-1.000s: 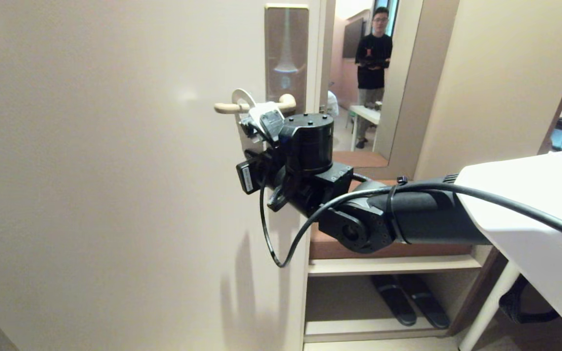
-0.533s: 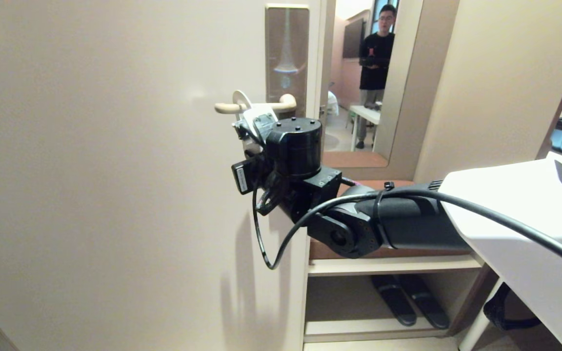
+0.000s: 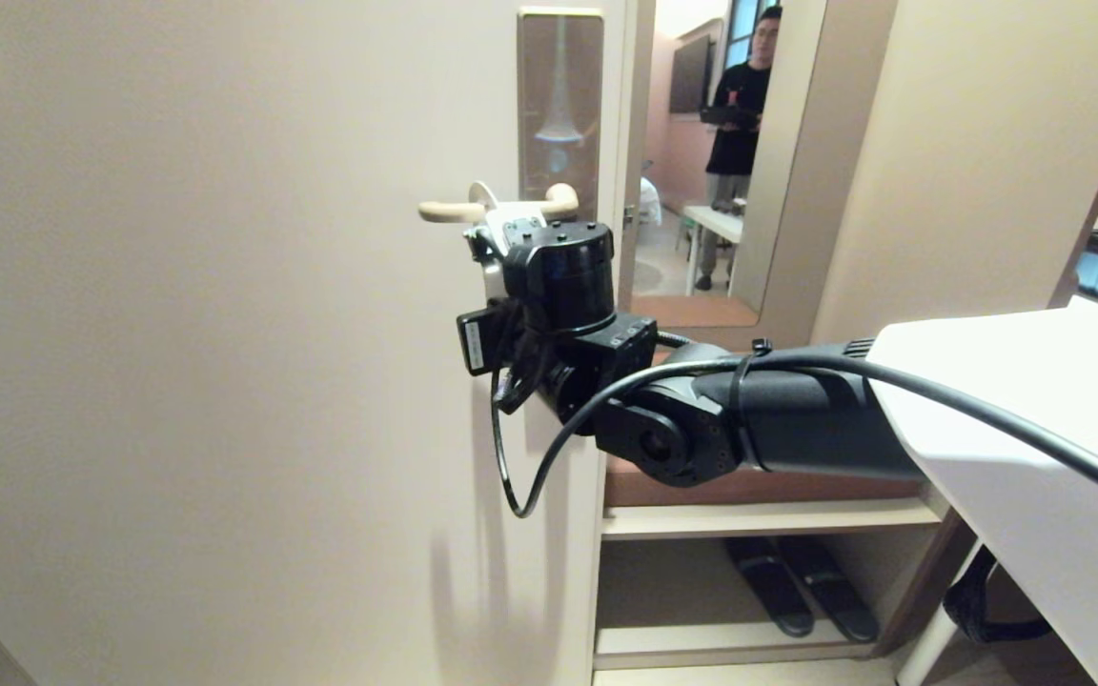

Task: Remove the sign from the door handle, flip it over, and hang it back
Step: Take down the sign

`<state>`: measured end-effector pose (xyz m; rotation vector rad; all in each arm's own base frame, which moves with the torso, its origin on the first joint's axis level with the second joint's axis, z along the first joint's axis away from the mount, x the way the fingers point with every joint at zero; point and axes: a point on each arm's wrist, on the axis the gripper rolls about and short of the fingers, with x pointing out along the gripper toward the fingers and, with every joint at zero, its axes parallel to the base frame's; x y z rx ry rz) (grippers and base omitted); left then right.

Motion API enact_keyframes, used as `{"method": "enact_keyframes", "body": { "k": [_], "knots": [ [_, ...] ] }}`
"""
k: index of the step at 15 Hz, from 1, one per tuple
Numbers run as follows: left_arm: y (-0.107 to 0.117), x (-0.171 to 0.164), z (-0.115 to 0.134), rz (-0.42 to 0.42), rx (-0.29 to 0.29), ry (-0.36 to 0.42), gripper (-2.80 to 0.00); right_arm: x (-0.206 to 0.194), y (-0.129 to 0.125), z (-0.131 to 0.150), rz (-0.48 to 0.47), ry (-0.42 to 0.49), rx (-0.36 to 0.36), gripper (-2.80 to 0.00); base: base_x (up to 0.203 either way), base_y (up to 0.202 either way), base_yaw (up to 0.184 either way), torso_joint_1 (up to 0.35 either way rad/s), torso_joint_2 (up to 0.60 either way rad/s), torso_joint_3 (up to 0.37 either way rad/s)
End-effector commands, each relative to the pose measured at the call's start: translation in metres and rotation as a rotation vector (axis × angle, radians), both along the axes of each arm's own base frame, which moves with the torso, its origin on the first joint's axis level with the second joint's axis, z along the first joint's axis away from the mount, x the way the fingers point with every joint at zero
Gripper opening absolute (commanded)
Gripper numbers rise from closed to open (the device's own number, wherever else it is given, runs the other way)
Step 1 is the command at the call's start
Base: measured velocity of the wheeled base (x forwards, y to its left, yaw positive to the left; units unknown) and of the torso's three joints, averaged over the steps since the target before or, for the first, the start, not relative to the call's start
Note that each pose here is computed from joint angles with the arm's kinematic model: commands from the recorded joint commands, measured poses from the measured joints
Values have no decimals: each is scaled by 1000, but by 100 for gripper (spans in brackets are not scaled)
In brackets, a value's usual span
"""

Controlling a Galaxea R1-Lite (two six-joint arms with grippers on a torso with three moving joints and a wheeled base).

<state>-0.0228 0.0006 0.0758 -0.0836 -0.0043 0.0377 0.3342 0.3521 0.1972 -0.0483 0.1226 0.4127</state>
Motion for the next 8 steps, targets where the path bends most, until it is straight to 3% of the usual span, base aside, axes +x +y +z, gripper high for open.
{"method": "enact_keyframes", "body": {
  "k": [1,5,8],
  "knots": [
    [0,0,0,0,-1,0,-280,-3,3,1,-11,-4,4,-280,0,0,0,0,0,0],
    [0,0,0,2,-1,0,-280,-9,13,1,-2,-9,17,-280,0,0,0,0,0,0],
    [0,0,0,2,-1,0,-280,-16,20,2,7,31,74,-280,0,0,0,0,0,0]
  ]
}}
